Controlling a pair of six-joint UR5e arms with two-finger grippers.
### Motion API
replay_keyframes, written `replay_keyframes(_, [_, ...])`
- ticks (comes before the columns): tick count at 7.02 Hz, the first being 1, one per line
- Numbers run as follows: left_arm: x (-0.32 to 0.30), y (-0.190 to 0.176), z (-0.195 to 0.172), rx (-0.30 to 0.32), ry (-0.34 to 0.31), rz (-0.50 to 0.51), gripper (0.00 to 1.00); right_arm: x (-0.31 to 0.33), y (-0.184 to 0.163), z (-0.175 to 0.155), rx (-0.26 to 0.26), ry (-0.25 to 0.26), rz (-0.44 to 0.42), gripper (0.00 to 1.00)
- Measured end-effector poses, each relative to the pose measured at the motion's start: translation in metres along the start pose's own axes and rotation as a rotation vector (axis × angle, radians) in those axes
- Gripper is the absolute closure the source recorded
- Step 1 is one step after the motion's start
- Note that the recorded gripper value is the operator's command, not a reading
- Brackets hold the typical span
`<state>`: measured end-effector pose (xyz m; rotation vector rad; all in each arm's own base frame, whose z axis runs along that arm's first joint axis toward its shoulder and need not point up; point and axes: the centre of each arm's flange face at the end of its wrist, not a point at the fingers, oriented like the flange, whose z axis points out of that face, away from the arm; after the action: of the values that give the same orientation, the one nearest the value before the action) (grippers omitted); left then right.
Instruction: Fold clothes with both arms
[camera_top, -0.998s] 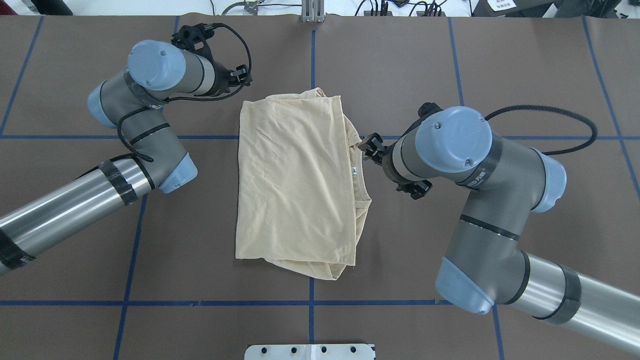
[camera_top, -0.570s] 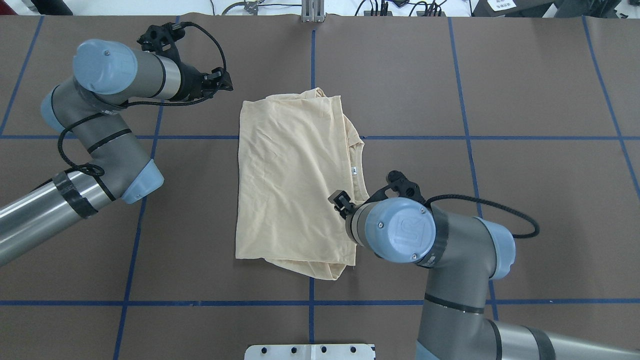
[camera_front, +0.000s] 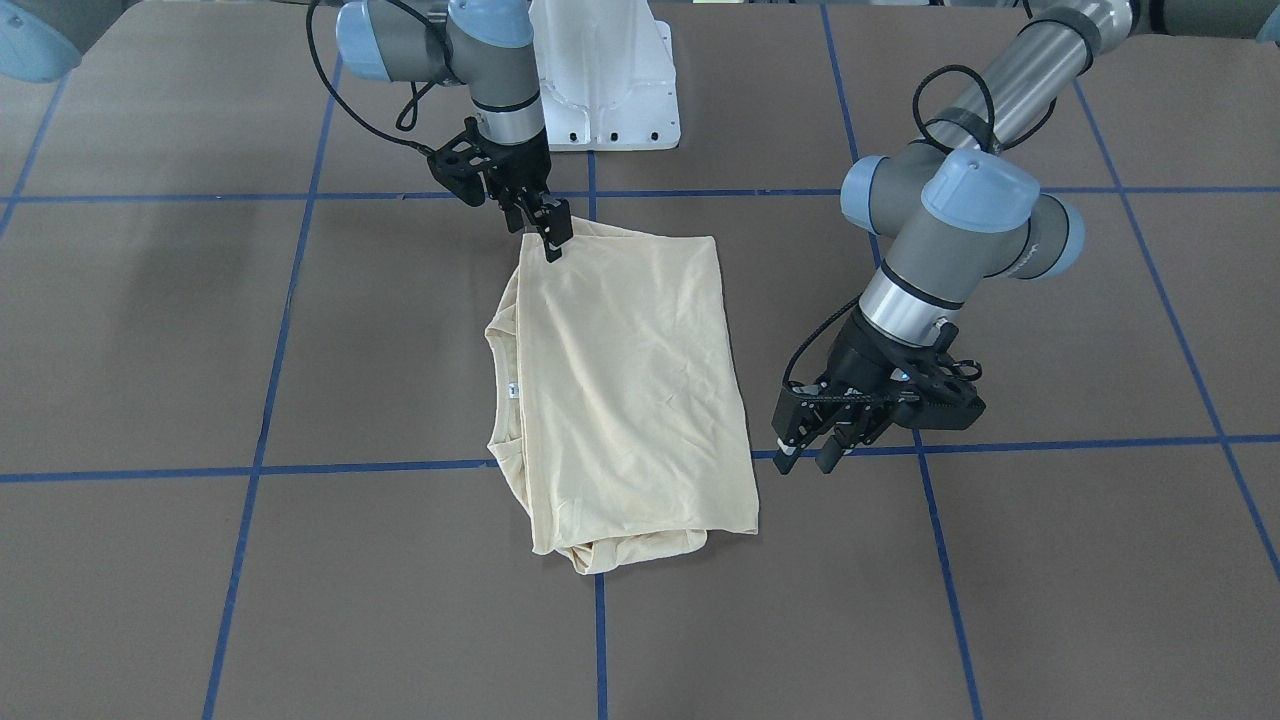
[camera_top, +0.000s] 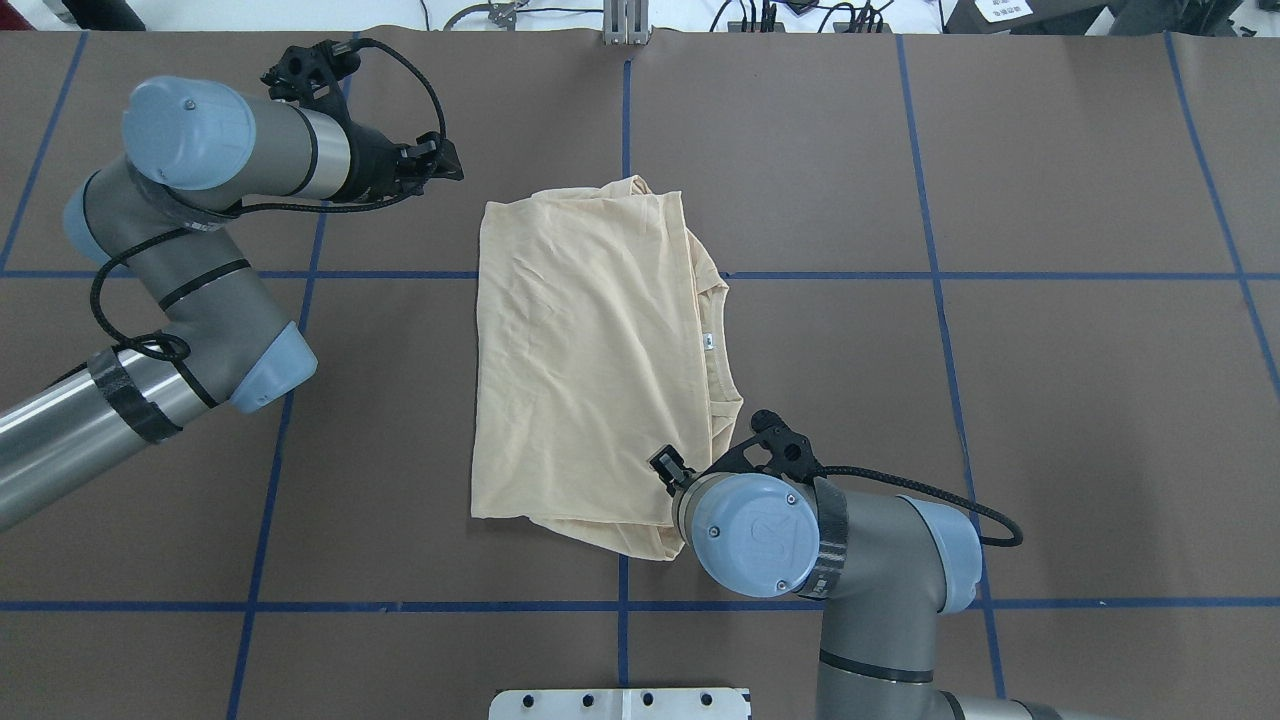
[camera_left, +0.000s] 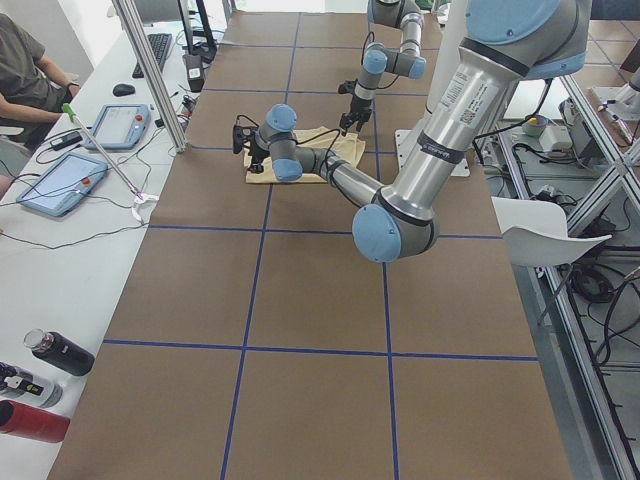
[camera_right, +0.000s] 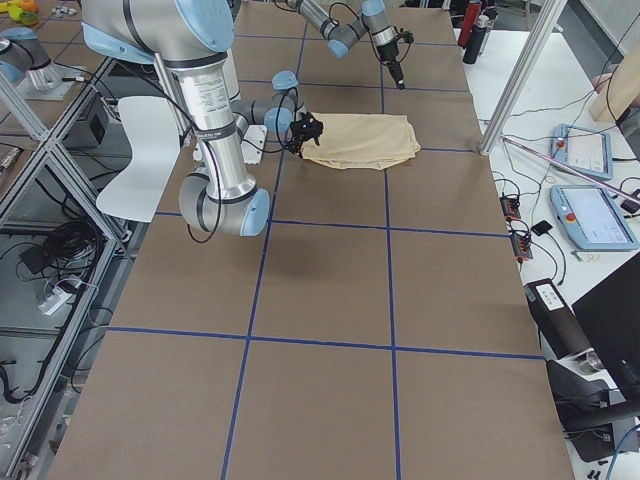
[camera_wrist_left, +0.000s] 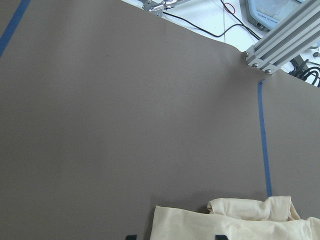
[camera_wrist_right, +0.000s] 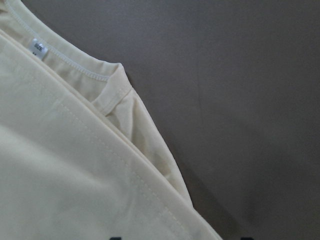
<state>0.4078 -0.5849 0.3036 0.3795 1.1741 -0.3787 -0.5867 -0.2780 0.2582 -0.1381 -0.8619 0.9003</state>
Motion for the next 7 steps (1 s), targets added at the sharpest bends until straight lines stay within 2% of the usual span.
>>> replay_keyframes(2, [0.004,0.0,-0.004,0.001,0.002,-0.001,0.39,0.0,0.002,0.006,0.006,0.009,0.001,0.31])
replay_keyframes(3, [0.005,0.0,-0.005,0.001,0.003,-0.001,0.39,0.0,0.002,0.009,0.009,0.013,0.0,0.38])
replay_keyframes(4, [0.005,0.0,-0.006,0.001,0.004,-0.002,0.39,0.001,0.002,0.013,0.014,0.018,-0.003,0.83])
replay_keyframes(5, [0.004,0.0,-0.007,0.001,0.004,-0.004,0.39,-0.001,0.004,0.014,0.014,0.018,0.002,1.0])
replay_keyframes(7, [0.001,0.001,-0.009,0.002,0.005,-0.006,0.39,-0.007,0.008,0.01,0.004,0.013,0.017,1.0])
